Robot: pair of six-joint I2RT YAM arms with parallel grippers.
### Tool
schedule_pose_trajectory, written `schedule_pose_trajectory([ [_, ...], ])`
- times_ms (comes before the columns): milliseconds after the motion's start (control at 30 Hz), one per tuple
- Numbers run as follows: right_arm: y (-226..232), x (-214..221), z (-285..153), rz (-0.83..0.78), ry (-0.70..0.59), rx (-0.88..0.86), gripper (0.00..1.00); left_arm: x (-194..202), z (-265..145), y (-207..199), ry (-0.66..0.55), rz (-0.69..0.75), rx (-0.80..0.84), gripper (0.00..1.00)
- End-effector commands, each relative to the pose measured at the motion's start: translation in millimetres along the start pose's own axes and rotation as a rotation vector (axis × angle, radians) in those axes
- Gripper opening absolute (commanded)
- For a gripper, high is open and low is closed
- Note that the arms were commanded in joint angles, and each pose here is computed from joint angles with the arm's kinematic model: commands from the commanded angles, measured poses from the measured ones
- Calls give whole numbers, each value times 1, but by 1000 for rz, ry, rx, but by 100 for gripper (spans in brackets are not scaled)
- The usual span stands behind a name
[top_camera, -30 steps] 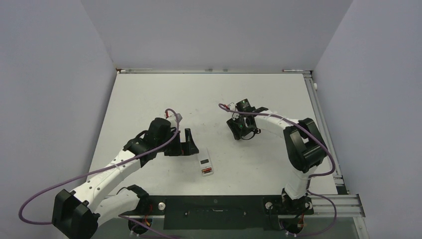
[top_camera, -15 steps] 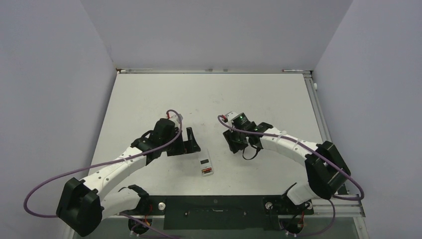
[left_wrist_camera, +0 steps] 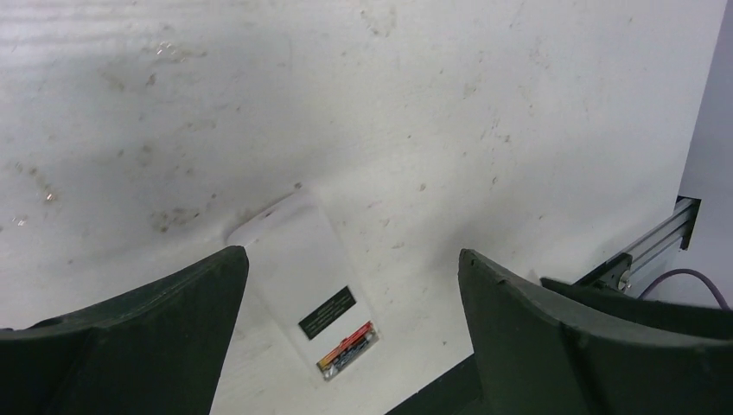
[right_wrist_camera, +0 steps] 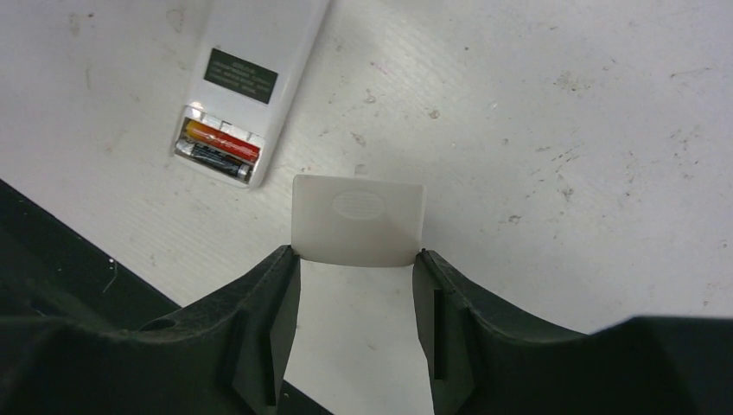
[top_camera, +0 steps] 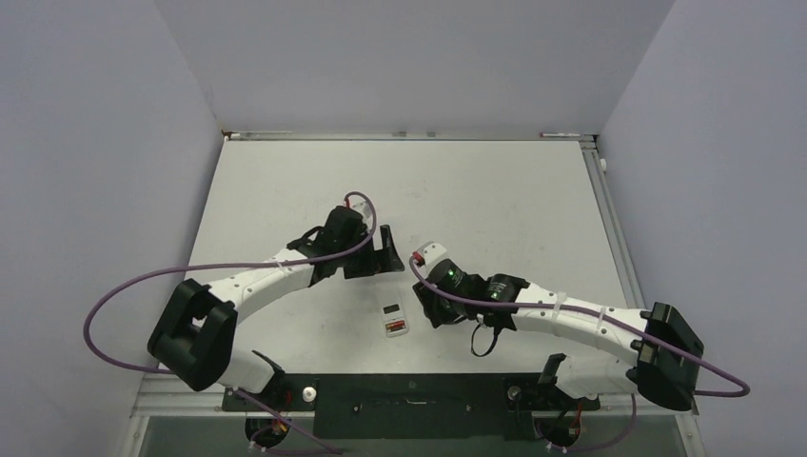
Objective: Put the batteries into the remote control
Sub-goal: Adjust the remote control at the center of the board.
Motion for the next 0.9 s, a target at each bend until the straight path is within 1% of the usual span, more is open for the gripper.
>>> schedule_pose_trajectory([
  [0, 7, -4, -12, 52, -75, 47, 20, -30, 14, -45, -54, 76, 98, 87],
  [67, 13, -2, -16, 52, -90, 35, 20, -31, 25, -50, -29, 86, 98, 84],
  [233, 23, 2, -25, 49, -112, 24, 20, -25, 57, -62, 51, 121, 88, 71],
  [333, 27, 5, -28, 46, -119, 19, 20, -11, 71, -64, 111, 140, 63, 60],
  [367, 28, 5, -28, 46, -122, 17, 20, -7, 75, -63, 129, 144, 49, 55],
  [467, 28, 7, -29, 41, -123, 21, 20, 4, 80, -53, 157, 135, 7, 37],
  [700, 28, 10, -31, 40, -132, 18, 20, 20, 73, -16, 161, 132, -115, 15],
  [867, 28, 9, -29, 30, -129, 18, 20, 32, 69, 7, 190, 118, -183, 9],
])
Point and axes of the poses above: each gripper's point midway between its finger pads, its own z axis out along the fingers, its own y axis along the line the jaws close on, x = y × z, the point moved 1 cm from there along -z, back along the fingers
